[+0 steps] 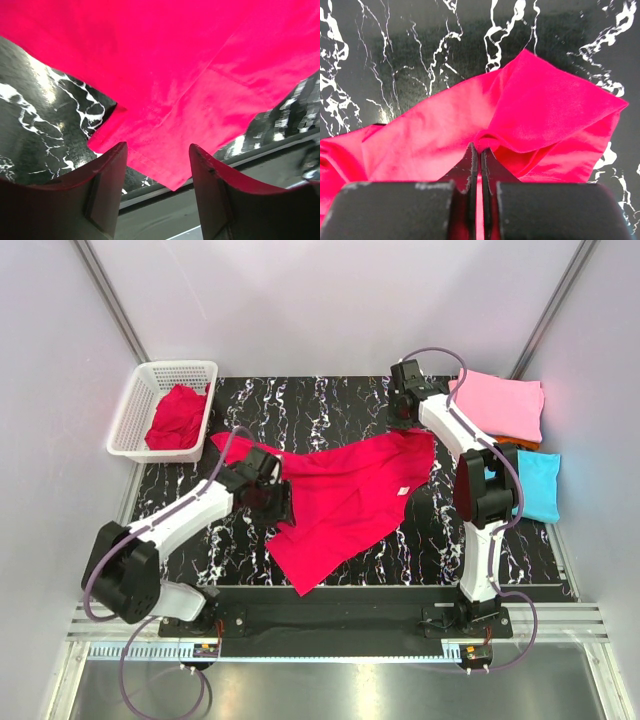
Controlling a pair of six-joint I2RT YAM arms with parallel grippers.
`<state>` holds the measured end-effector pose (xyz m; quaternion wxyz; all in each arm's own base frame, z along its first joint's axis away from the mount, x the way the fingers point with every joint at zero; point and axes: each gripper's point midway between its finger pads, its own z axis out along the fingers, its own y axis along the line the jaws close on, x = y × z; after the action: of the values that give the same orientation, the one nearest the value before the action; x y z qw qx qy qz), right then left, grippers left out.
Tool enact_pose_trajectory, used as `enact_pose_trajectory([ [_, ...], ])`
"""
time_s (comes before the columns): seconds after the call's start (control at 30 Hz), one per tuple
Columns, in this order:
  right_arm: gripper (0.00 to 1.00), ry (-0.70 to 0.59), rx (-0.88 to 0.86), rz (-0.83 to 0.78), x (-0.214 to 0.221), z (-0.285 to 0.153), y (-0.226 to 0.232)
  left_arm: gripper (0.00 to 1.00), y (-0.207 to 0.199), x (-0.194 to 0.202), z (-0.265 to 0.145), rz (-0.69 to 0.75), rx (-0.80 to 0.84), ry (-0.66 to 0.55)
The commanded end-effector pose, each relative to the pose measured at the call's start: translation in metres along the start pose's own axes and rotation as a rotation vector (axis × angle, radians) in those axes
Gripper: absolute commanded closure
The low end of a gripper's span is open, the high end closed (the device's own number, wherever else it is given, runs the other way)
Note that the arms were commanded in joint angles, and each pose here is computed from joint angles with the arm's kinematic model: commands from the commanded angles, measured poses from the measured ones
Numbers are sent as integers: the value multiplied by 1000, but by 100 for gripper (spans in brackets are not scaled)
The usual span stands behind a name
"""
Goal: Fold and stack the t-shirts
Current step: Flatten the tshirt out
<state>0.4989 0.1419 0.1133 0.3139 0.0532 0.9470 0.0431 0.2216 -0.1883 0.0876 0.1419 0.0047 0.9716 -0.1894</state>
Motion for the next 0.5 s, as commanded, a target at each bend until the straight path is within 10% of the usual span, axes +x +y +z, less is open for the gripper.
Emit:
enact_pose_trajectory([
  [0.0,100,9,-29,22,2,-1,3,44,8,14,16,3,-58,32],
  [0.47,100,20,-54,27,7,-4,6,45,-22,2,53,59,5,51],
])
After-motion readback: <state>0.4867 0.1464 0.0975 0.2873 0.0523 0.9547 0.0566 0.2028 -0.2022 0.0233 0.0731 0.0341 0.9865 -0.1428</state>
